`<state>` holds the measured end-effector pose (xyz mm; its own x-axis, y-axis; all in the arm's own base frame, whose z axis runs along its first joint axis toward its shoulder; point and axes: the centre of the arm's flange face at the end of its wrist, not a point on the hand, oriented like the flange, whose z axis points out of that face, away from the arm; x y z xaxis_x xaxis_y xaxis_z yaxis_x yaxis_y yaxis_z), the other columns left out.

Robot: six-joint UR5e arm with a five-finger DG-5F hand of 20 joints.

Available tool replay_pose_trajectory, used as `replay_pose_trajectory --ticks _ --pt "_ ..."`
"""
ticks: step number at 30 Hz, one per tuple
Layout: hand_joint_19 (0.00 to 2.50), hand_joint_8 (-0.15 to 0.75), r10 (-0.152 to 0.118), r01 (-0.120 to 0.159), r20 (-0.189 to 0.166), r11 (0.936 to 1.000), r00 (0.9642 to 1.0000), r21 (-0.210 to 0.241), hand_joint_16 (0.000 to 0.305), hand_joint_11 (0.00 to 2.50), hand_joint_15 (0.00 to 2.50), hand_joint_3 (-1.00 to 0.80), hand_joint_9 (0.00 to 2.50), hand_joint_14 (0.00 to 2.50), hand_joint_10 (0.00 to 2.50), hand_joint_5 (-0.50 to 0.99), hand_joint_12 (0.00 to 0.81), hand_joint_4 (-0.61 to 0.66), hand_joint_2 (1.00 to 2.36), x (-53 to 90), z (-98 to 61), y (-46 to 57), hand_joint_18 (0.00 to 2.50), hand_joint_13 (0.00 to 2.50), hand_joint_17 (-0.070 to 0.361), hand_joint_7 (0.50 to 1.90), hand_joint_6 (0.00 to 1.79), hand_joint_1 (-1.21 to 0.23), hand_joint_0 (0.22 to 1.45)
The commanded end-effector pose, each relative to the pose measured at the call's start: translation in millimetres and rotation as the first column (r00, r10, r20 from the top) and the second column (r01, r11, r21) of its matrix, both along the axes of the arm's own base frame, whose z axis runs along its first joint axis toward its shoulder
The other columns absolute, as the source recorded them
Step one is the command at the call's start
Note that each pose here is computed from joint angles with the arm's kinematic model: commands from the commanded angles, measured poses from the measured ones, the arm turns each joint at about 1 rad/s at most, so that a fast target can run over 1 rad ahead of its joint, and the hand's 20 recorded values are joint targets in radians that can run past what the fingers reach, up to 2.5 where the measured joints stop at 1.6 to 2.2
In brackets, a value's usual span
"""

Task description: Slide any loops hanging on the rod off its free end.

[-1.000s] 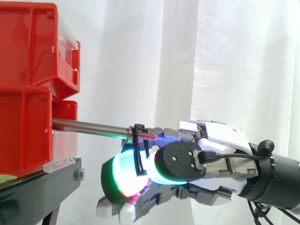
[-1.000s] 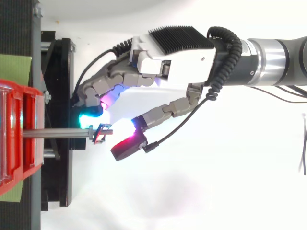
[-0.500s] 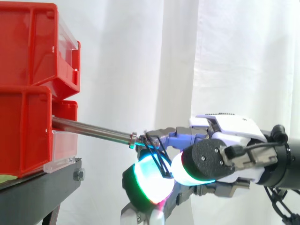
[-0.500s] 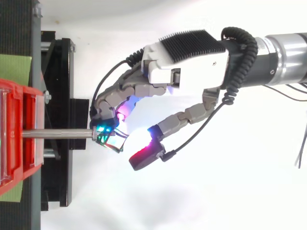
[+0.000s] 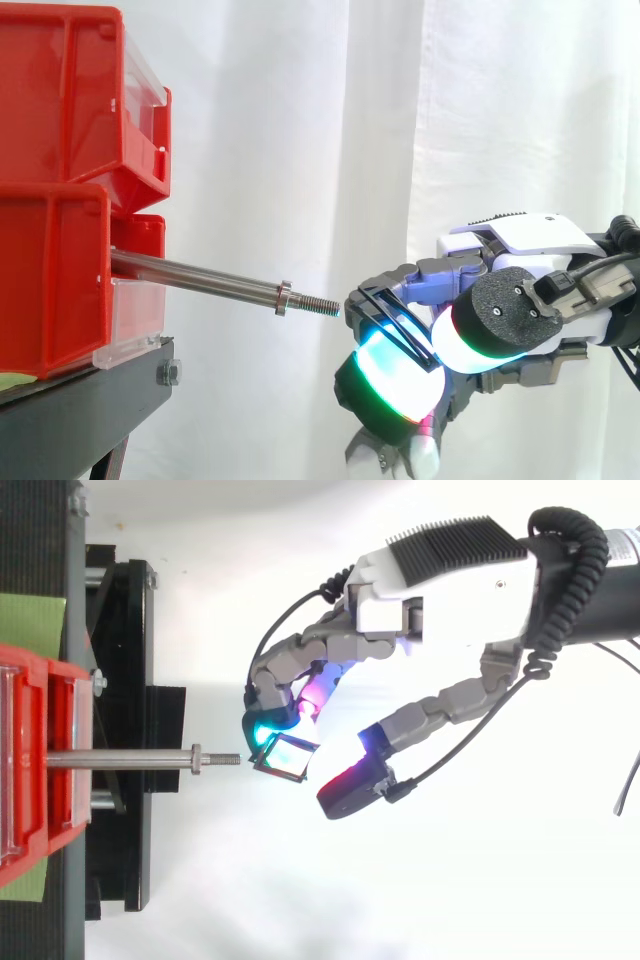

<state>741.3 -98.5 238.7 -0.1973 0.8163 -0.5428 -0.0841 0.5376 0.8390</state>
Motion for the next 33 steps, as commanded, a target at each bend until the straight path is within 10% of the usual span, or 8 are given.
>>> replay_pose_trajectory --ticks 1,2,10,14,23,33 --pt "0.24 0.336 -0.025 0.027 -0.049 0.9991 0.9985 0.034 0.045 0.23 0.02 -0.13 0.80 0.00 0.01 -0.19 0.309 0.10 1.03 -6.3 3.5 -5.4 0.71 0.72 0.102 1.41 0.88 -0.68 0.57" --pt "0.24 0.331 -0.063 0.070 -0.085 0.9944 0.9944 0.079 0.045 0.22 0.02 -0.14 0.79 0.00 0.01 -0.19 0.308 0.11 1.03 -11.0 10.1 -9.1 0.71 0.71 0.101 1.40 0.88 -0.70 0.58" --pt "0.23 0.327 -0.124 0.152 -0.182 0.9769 0.9754 0.150 0.045 0.23 0.02 -0.26 0.78 0.00 0.01 -0.19 0.305 0.14 1.02 -23.1 18.0 -10.5 0.72 0.71 0.101 1.40 0.87 -0.75 0.60" --pt "0.23 0.325 -0.139 0.186 -0.213 0.9570 0.9672 0.222 0.044 0.23 0.02 -0.30 0.77 0.00 0.01 -0.20 0.302 0.15 1.02 -24.0 16.9 -9.2 0.72 0.71 0.100 1.38 0.87 -0.75 0.61" --pt "0.23 0.320 -0.144 0.218 -0.268 0.9371 0.9528 0.273 0.044 0.23 0.02 -0.40 0.79 0.00 0.01 -0.19 0.299 0.18 1.01 -28.7 14.6 -6.2 0.72 0.71 0.098 1.36 0.87 -0.70 0.60" --pt "0.25 0.335 -0.146 0.229 -0.277 0.9267 0.9499 0.298 0.043 0.24 0.03 -0.45 0.87 0.00 0.01 -0.16 0.292 0.18 1.01 -29.5 16.4 -5.6 0.72 0.74 0.098 1.40 0.85 -0.52 0.59"
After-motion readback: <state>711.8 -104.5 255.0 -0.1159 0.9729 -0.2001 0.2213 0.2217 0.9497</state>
